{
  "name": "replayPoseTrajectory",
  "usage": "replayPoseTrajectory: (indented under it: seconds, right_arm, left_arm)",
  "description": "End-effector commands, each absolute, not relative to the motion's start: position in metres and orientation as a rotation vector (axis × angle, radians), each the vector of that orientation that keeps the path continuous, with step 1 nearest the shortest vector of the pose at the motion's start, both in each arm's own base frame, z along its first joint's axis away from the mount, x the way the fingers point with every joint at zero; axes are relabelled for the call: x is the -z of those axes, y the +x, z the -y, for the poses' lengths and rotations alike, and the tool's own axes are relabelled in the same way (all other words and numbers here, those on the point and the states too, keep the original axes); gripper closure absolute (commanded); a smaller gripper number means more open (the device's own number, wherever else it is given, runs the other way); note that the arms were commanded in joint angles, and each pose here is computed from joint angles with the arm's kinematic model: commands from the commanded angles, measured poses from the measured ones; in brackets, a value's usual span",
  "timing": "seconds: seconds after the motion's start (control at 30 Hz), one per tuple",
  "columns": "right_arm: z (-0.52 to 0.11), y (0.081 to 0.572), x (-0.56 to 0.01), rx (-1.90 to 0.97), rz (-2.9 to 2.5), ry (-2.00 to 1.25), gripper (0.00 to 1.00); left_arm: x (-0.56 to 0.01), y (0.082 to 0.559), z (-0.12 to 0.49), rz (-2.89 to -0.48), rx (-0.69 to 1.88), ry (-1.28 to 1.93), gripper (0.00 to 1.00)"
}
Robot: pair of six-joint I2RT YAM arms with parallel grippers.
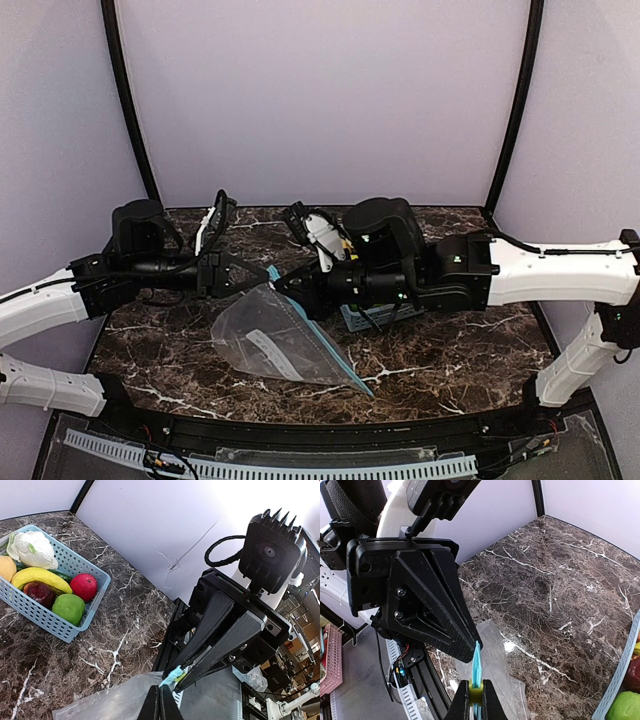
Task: Place the food in the zip-top bag and seal the zipper
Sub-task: Unzip the zipper from the zipper food storage bag.
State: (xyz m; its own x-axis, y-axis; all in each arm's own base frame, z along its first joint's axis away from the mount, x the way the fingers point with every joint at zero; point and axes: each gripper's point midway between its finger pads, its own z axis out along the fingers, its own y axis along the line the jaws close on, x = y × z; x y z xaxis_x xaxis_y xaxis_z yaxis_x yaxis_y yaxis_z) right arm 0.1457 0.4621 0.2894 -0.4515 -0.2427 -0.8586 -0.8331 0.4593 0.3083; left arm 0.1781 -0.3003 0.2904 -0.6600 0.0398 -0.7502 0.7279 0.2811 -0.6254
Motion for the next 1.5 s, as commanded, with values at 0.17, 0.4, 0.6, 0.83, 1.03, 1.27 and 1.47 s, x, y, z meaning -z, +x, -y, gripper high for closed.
replayPoseTrajectory:
  seconds: [0.17, 0.4, 0.6, 0.83, 1.03, 1.27, 1.47]
  right_arm:
    - [-0.451, 0.143, -0.270, -0.936, -2.008, -0.908, 1.00]
    - [-0.449, 0.144, -0.265, -0.923, -2.019, -0.898, 1.00]
    - [-0.447, 0.146, -0.262, -0.907, -2.026, -0.888, 1.00]
    - [-0.443, 0.149, -0.257, -0.891, -2.043, -0.867, 1.00]
    - [-0.439, 0.149, -0.252, -0.886, -2.058, -0.859, 1.00]
    - [-0.436, 0.150, -0.248, -0.879, -2.069, -0.850, 1.00]
    - [-0.433, 0.149, -0.242, -0.878, -2.083, -0.853, 1.00]
  left_arm:
    - [-0.289, 0.198, 0.285, -1.939, 1.297, 0.560, 0.99]
    - [-0.285, 0.204, 0.278, -1.964, 1.260, 0.518, 0.99]
    - [-0.280, 0.211, 0.271, -1.988, 1.225, 0.467, 0.99]
    - [-0.270, 0.220, 0.261, -2.023, 1.202, 0.396, 0.99]
    - [-0.265, 0.224, 0.256, -2.036, 1.199, 0.362, 0.99]
    - [-0.261, 0.231, 0.246, -2.048, 1.179, 0.313, 0.99]
    - [-0.258, 0.236, 0.239, -2.054, 1.167, 0.278, 0.99]
